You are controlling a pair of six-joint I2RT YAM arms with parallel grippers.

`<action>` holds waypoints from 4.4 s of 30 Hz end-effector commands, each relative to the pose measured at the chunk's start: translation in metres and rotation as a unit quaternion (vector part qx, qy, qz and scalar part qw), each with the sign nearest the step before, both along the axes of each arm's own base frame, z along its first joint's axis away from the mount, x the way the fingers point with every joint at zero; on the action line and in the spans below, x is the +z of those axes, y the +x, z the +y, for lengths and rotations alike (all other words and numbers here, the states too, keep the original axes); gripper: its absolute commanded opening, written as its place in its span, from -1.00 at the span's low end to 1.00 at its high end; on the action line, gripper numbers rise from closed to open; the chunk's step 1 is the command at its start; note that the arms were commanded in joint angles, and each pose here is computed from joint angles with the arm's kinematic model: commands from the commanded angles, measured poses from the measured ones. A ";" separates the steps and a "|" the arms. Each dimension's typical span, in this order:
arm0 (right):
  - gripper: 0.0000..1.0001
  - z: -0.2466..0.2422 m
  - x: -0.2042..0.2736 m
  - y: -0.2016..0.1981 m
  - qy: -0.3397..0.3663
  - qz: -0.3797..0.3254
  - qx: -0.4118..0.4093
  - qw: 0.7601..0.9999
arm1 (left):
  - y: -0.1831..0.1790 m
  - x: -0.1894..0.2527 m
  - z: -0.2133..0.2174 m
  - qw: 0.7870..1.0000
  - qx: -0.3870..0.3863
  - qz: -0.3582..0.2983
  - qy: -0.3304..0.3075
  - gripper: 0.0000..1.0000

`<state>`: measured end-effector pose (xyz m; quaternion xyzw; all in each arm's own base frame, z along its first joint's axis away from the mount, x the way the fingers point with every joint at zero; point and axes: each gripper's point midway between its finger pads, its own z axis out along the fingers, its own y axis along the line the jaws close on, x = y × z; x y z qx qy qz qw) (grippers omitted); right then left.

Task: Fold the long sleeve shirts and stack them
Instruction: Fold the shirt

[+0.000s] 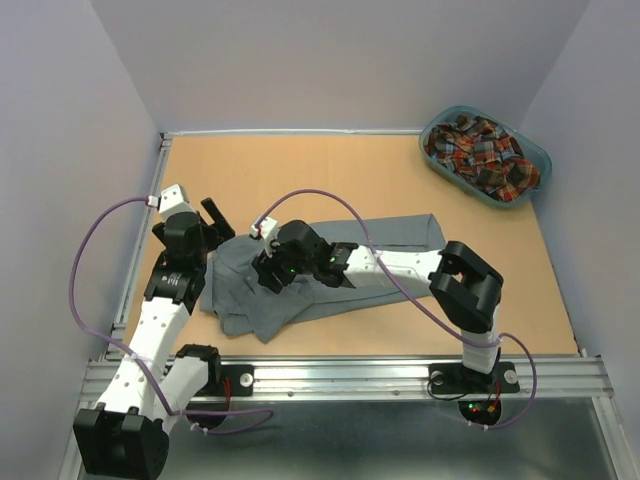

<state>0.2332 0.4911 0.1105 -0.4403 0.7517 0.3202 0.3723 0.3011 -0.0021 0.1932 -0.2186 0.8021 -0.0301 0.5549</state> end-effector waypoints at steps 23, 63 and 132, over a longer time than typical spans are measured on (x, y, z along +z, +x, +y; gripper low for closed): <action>0.26 0.048 0.019 0.040 0.041 -0.017 0.021 0.999 | 0.005 -0.005 0.012 0.999 0.041 0.017 0.002 0.97; 0.71 -0.178 0.047 0.070 -0.046 -0.119 -0.259 0.957 | -0.025 -0.122 -0.077 0.955 0.004 0.233 -0.186 0.67; 0.71 -0.194 0.033 0.067 -0.057 -0.116 -0.266 0.955 | -0.084 -0.152 -0.046 0.936 0.110 0.299 -0.147 0.12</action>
